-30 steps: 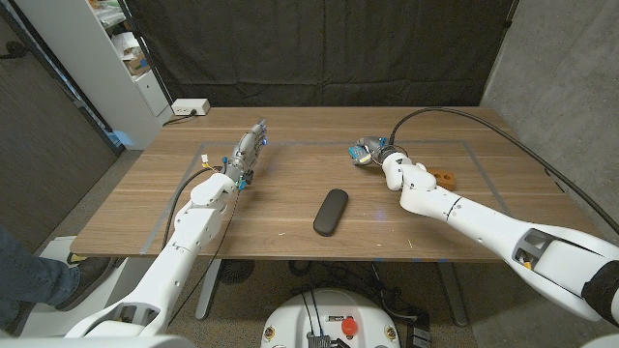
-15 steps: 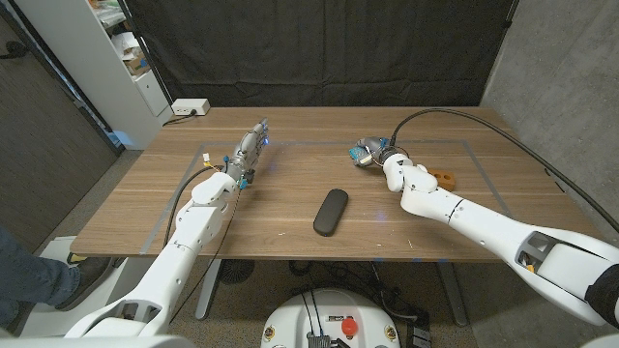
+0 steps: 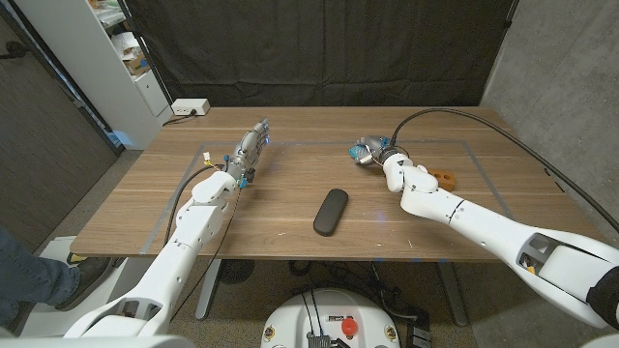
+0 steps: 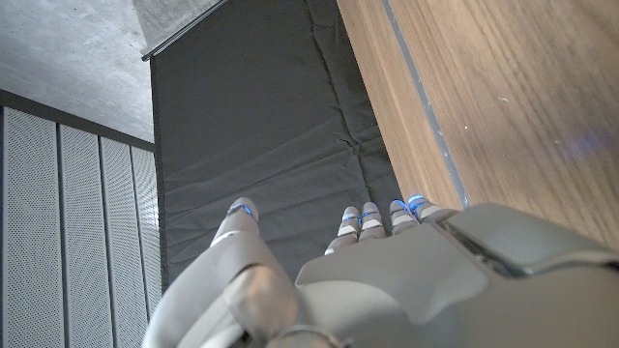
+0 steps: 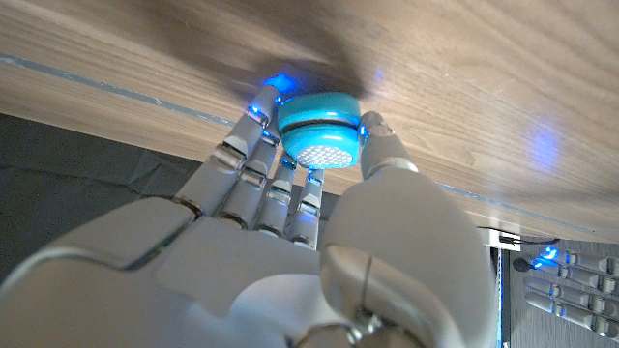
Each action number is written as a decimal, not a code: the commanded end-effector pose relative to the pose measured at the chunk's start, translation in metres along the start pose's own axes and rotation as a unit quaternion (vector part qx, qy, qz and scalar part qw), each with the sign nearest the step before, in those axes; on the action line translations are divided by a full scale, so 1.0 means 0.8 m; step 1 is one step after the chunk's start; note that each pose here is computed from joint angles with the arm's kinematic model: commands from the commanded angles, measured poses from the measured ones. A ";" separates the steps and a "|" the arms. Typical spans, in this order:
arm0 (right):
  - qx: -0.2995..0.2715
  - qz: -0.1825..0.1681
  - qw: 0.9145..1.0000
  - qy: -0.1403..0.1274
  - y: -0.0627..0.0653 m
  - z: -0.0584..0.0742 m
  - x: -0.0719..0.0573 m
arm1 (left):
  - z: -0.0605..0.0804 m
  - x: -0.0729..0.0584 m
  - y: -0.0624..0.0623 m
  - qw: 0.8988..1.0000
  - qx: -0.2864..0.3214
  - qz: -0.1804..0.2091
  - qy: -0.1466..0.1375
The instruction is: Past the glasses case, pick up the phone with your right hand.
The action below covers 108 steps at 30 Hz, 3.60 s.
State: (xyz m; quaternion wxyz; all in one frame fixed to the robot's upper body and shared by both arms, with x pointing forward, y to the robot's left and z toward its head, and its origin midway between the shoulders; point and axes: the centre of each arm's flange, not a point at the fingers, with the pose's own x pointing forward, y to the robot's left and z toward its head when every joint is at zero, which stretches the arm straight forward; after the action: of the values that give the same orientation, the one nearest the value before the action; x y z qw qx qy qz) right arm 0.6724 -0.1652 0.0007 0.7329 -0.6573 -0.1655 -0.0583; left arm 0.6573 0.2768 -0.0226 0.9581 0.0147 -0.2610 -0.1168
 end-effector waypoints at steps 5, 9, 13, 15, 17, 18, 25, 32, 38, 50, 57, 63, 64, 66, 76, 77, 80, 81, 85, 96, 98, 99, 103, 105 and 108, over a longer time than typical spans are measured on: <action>-0.001 -0.029 1.000 0.004 -0.016 -0.002 -0.004 | 0.000 0.004 -0.001 1.000 -0.001 -0.002 0.000; 0.002 -0.035 0.999 0.005 -0.019 -0.001 -0.007 | 0.001 0.004 -0.001 1.000 -0.002 -0.004 -0.001; 0.005 -0.043 0.999 0.007 -0.022 -0.001 -0.009 | 0.000 0.004 0.000 1.000 -0.001 -0.003 -0.001; 0.007 -0.048 0.999 0.008 -0.024 -0.001 -0.011 | 0.001 0.004 0.000 1.000 -0.001 -0.003 -0.002; 0.009 -0.053 0.999 0.009 -0.026 -0.002 -0.012 | 0.002 0.004 0.001 1.000 -0.001 -0.003 -0.002; 0.009 -0.055 0.998 0.009 -0.027 -0.002 -0.013 | 0.002 0.004 0.001 1.000 0.000 -0.002 -0.003; 0.013 -0.068 0.998 0.008 -0.036 0.000 -0.019 | 0.005 0.004 0.002 1.000 0.002 -0.004 -0.005; 0.015 -0.080 0.997 0.002 -0.045 0.003 -0.025 | 0.006 0.004 0.003 1.000 0.003 -0.006 -0.007; 0.015 -0.093 0.996 -0.003 -0.053 0.007 -0.029 | 0.009 0.005 0.004 1.000 0.002 -0.007 -0.011; 0.047 -0.113 0.992 -0.029 -0.066 0.012 -0.034 | 0.009 0.005 0.003 1.000 0.001 -0.010 -0.010; 0.104 -0.116 0.986 -0.056 -0.076 0.008 -0.035 | 0.010 0.005 0.002 1.000 0.001 -0.010 -0.012; 0.145 -0.117 0.980 -0.072 -0.080 0.004 -0.036 | 0.009 0.005 0.001 1.000 -0.001 -0.011 -0.010; 0.150 -0.116 0.979 -0.074 -0.080 0.003 -0.036 | 0.009 0.004 0.001 1.000 0.001 -0.010 -0.011; 0.159 -0.116 0.977 -0.078 -0.081 0.002 -0.035 | 0.009 0.003 0.000 1.000 -0.001 -0.010 -0.011; 0.199 -0.115 0.969 -0.094 -0.086 -0.001 -0.036 | 0.009 -0.001 -0.001 1.000 0.001 -0.008 -0.010; 0.204 -0.115 0.968 -0.095 -0.086 -0.002 -0.036 | 0.009 -0.001 -0.001 1.000 0.002 -0.008 -0.010; 0.214 -0.116 0.965 -0.100 -0.089 -0.002 -0.037 | 0.009 -0.003 -0.002 1.000 0.001 -0.007 -0.011; 0.215 -0.117 0.964 -0.102 -0.090 -0.002 -0.037 | 0.009 -0.003 -0.003 1.000 0.002 -0.008 -0.011; 0.220 -0.121 0.962 -0.105 -0.094 -0.003 -0.038 | 0.009 -0.006 -0.003 1.000 0.002 -0.008 -0.009; 0.225 -0.138 0.958 -0.109 -0.107 -0.005 -0.046 | 0.010 -0.012 -0.003 1.000 0.003 -0.007 -0.012; 0.226 -0.141 0.958 -0.110 -0.109 -0.006 -0.047 | 0.009 -0.014 -0.003 1.000 0.002 -0.006 -0.012; 0.226 -0.141 0.958 -0.110 -0.110 -0.006 -0.048 | 0.009 -0.014 -0.003 1.000 0.003 -0.006 -0.012; 0.228 -0.145 0.956 -0.110 -0.112 -0.007 -0.050 | 0.008 -0.017 -0.003 1.000 0.001 -0.008 -0.010; 0.228 -0.146 0.956 -0.111 -0.113 -0.007 -0.050 | 0.007 -0.018 -0.003 1.000 0.002 -0.007 -0.010; 0.228 -0.145 0.956 -0.110 -0.113 -0.006 -0.051 | 0.006 -0.018 -0.002 1.000 0.001 -0.007 -0.011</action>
State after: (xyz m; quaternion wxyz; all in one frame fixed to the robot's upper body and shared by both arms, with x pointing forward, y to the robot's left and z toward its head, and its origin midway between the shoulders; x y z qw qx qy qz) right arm 0.6126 -0.1856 0.0693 0.8232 -0.4511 -0.3411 -0.0493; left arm 0.6453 0.2766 -0.0216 0.9543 0.0167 -0.2717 -0.1236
